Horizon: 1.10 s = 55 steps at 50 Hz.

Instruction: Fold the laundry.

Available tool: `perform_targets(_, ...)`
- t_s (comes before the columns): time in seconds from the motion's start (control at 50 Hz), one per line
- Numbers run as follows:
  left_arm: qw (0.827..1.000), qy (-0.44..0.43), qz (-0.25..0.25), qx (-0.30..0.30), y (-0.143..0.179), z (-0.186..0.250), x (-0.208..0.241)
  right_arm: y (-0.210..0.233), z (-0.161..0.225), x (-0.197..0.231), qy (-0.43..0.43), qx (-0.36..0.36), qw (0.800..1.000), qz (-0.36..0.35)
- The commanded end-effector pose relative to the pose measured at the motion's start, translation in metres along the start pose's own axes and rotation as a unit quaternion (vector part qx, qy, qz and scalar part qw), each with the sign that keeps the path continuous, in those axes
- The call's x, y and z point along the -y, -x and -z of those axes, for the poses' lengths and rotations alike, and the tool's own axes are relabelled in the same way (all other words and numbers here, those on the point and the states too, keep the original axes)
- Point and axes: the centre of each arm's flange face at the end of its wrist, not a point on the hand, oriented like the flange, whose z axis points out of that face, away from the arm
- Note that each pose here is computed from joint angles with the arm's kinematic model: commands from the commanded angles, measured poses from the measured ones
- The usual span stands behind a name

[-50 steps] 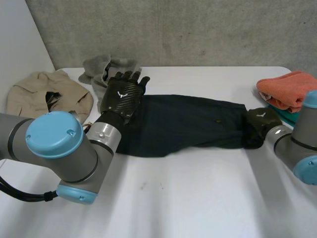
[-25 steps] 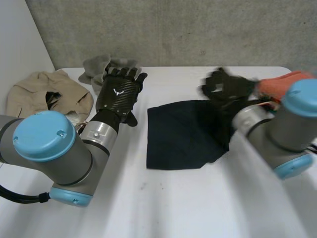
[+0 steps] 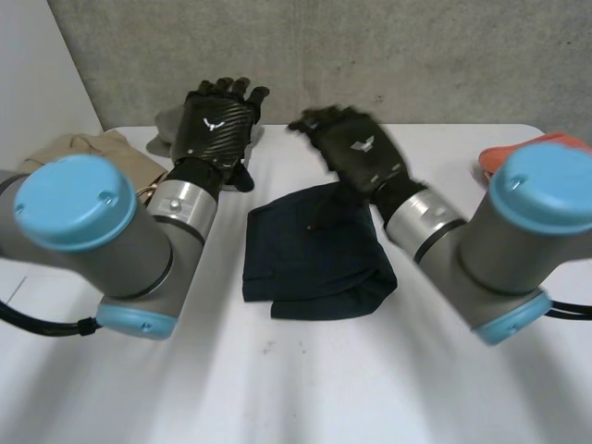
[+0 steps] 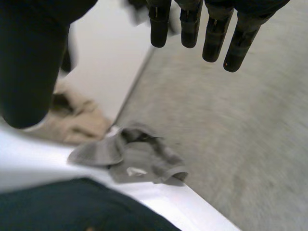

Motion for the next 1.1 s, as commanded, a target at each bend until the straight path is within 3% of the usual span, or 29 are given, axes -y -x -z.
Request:
perform_targets(0.02,0.992,0.099,0.060,-0.042,-0.025,-0.015,-0.028,-0.040,-0.007,-0.004,0.087,-0.062,0.992,-0.064)
perform_targets(0.16,0.981,0.175,0.058,-0.062,-0.039,-0.018,-0.061,-0.044,-0.022,-0.044,0.196,-0.053,0.976,-0.084)
perform_targets(0.5,0.974,0.209,0.055,-0.061,-0.037,-0.006,-0.074,-0.015,-0.029,-0.057,0.222,-0.019,0.971,-0.086)
perform_targets(0.76,0.973,0.212,0.053,-0.071,-0.042,-0.005,-0.079,-0.048,-0.032,-0.095,0.280,-0.080,0.955,0.049)
perform_targets(1.1,0.969,0.227,0.036,-0.087,-0.058,-0.010,-0.111,-0.056,-0.020,-0.104,0.299,-0.075,0.949,0.066)
